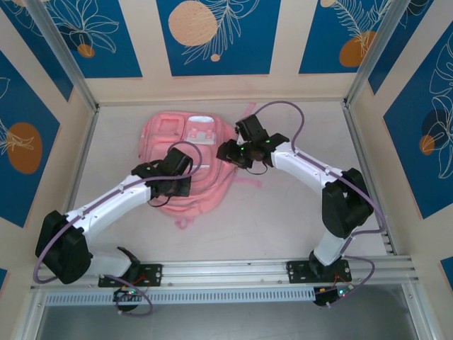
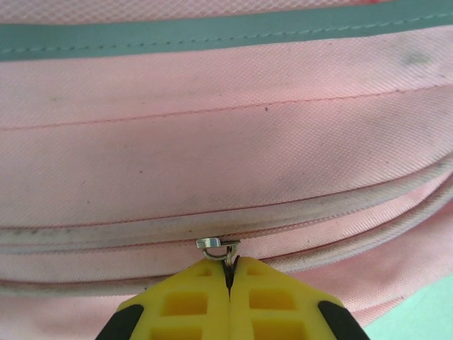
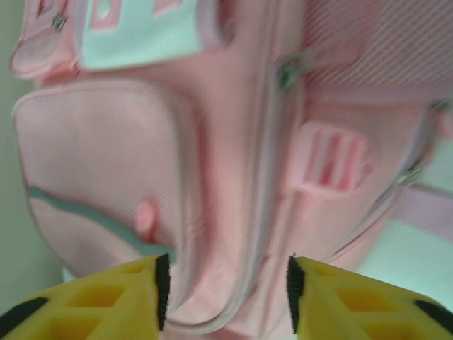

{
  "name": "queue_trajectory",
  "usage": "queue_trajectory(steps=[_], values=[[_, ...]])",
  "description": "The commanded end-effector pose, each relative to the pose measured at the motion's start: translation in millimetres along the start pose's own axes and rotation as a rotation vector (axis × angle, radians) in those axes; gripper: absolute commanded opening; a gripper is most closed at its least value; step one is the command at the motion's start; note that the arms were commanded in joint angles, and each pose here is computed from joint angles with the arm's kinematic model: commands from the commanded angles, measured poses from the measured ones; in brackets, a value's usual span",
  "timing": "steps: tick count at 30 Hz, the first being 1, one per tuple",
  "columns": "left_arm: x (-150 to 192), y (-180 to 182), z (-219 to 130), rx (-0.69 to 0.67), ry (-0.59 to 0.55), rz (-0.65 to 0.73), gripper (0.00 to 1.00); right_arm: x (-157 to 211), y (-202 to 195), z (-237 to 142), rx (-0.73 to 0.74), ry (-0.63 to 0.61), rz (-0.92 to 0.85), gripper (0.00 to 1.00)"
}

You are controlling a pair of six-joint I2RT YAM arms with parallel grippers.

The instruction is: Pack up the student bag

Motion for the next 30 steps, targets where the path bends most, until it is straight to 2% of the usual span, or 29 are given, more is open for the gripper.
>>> queue_trajectory(steps=[1, 7, 10, 11, 15, 18, 23, 30], values=[[-6.4, -24.5, -11.9, 0.150, -0.012, 0.060, 0.00, 22.4, 21.0, 2.2, -0.081, 0.080, 0.029, 0.54], [-7.8, -36.1, -13.7, 0.213, -0.009, 0.071, 0.00, 36.8, 20.7, 27.2, -0.037, 0.159, 0.069, 0.54], [-7.2, -36.6, -13.3, 0.213, -0.005, 0.077, 0.00, 37.5, 19.3, 35.7, -0.031, 0.177, 0.074, 0.48], [-6.7, -35.4, -13.5, 0.207, -0.004, 0.078, 0.00, 36.3, 18.4, 37.1, -0.026, 0.173, 0.075, 0.44], [-1.3, -20.7, -13.2, 0.122, 0.014, 0.093, 0.00, 23.8, 9.3, 33.1, 0.040, 0.114, 0.055, 0.16], [6.1, -1.8, -14.1, 0.014, 0.041, 0.114, 0.00, 10.5, -6.9, 23.9, 0.131, 0.052, 0.045, 0.07], [12.6, 24.1, -16.6, -0.123, 0.058, 0.138, 0.00, -8.0, -31.8, 2.3, 0.226, -0.025, 0.037, 0.04], [-2.0, 40.0, -18.8, -0.174, 0.008, 0.100, 0.00, -29.1, -59.5, -23.9, 0.233, -0.067, 0.017, 0.03]])
Point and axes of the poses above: each hand's point on the last joint's axis, 136 mm out from that joint toward the fingers, its own z axis out along the fingers, its own y axis along the line the jaws close on, x = y × z, the point moved 3 cm from there along -z, back along the fingers, and after that the axes turned 8 degrees about -z, right-handed, at the moved point
